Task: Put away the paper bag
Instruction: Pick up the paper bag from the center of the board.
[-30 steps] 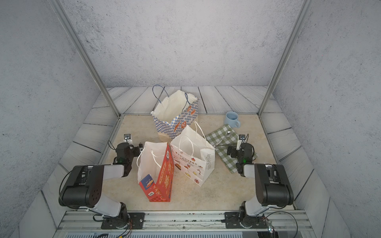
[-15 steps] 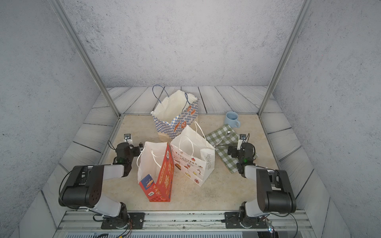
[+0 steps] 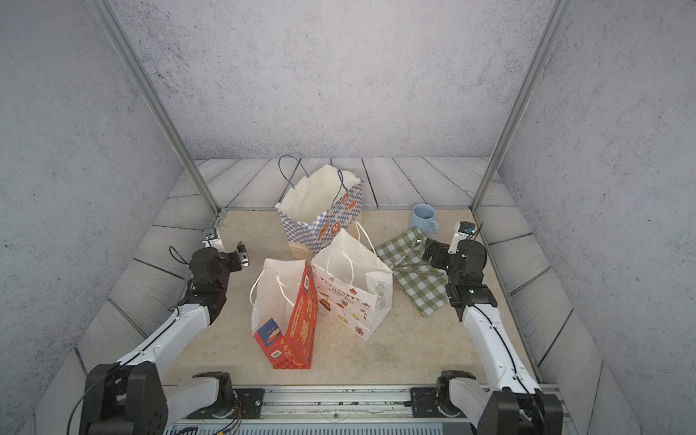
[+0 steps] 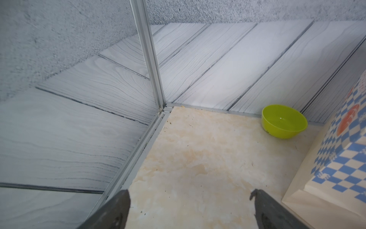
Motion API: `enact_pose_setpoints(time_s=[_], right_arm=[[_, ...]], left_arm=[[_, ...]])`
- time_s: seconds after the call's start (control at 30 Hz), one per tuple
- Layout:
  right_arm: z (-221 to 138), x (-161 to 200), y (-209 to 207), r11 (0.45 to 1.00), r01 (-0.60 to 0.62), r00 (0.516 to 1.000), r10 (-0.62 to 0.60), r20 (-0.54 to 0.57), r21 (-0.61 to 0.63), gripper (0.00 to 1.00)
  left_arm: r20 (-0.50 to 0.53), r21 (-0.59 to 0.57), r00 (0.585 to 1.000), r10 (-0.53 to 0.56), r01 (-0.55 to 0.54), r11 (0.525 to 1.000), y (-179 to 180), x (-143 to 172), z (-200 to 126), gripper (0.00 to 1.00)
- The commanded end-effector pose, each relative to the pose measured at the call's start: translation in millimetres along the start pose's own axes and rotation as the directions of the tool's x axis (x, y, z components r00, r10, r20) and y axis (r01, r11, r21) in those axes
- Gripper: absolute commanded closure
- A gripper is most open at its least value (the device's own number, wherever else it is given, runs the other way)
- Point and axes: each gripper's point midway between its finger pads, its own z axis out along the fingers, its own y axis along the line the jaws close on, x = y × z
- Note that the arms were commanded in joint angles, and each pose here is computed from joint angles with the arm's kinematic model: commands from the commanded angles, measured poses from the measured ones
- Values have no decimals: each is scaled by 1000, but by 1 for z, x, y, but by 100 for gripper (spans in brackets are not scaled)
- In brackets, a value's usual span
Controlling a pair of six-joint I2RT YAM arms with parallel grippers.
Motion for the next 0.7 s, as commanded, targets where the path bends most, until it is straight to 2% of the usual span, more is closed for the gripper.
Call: enact_pose_setpoints(time_s=[0.0, 0.13, 0.27, 0.5, 0.67], right_arm=[[-22, -5, 22, 994, -62, 998, 60, -32, -95, 1], [-51, -30, 47, 979, -42, 999, 44, 5, -201, 1], [-76, -43, 70, 953, -28, 1000, 27, -8, -301, 1], [-109, -64, 109, 896, 9, 999, -32, -44, -444, 1], [-119, -77, 127, 866, 39, 998, -62, -30, -499, 1]], left_arm=[[-53, 33, 999, -5, 7, 999, -3, -14, -11, 1], [13, 168, 1000, 7, -9, 986, -24, -49, -27, 1], [46, 233, 999, -2, -9, 972, -33, -73, -40, 1], [27, 240, 999, -22, 15, 971, -31, -92, -56, 1], [-35, 234, 997, -66, 73, 969, -29, -98, -66, 1]])
